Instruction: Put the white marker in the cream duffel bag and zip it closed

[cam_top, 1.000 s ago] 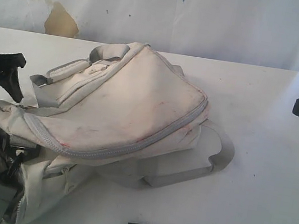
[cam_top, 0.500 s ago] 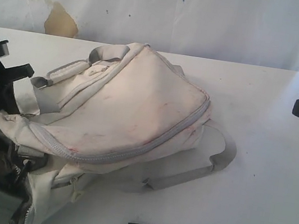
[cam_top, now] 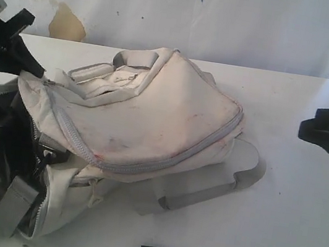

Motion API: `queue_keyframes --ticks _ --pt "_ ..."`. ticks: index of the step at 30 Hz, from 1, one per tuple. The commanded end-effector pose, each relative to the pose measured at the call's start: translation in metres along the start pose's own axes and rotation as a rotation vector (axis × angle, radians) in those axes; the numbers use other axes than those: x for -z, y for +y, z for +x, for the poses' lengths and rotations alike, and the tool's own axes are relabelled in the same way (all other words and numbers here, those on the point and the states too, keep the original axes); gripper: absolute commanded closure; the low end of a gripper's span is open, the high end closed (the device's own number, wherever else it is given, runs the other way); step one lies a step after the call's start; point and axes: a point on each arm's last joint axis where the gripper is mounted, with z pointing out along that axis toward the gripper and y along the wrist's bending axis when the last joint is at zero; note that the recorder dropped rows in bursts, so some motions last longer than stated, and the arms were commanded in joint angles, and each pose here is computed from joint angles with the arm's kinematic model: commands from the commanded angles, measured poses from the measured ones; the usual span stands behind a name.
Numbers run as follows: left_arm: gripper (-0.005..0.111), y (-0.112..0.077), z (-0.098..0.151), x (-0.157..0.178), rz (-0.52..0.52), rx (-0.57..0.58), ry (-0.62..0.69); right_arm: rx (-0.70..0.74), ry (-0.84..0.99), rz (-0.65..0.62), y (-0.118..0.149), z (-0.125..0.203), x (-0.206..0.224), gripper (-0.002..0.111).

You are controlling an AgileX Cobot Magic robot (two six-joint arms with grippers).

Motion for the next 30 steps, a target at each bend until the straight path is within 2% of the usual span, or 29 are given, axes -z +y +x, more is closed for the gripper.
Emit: queue_keyframes --ticks 1,2,4,8,11,14,17,22,26,30 --pt "0.107 -0.025 0.003 0.021 0.046 -0.227 -0.074 0.007 0.010 -0.154 0.011 -0.003 -0.008 0.060" --pt "0.107 -0.034 0.004 0.027 0.072 -0.304 -0.106 -0.011 0.012 -0.234 0.016 -0.005 -0.013 0.061" --pt "0.107 -0.046 0.004 0.033 0.127 -0.372 -0.158 -0.053 0.014 -0.323 0.020 -0.008 -0.021 0.063" --pt "0.107 -0.053 0.003 0.036 0.177 -0.372 -0.192 -0.097 0.034 -0.442 0.026 -0.009 -0.035 0.064" --pt "0.107 -0.047 0.007 0.030 0.192 -0.337 -0.178 -0.107 0.092 -0.514 0.040 -0.007 -0.050 0.064" --pt "0.107 -0.040 0.013 0.023 0.199 -0.303 -0.155 -0.078 0.147 -0.562 0.059 -0.010 -0.066 0.064" --pt "0.107 -0.040 0.014 0.021 0.225 -0.282 -0.163 -0.097 0.204 -0.602 0.085 -0.020 -0.086 0.064" --pt "0.107 -0.051 0.019 0.032 0.217 -0.345 -0.189 -0.127 0.282 -0.671 0.126 -0.041 -0.123 0.064" --pt "0.107 -0.052 0.019 0.033 0.211 -0.352 -0.188 -0.142 0.324 -0.720 0.161 -0.053 -0.149 0.064" --pt "0.107 -0.051 0.020 0.033 0.209 -0.353 -0.187 -0.122 0.300 -0.723 0.179 -0.058 -0.165 0.068"
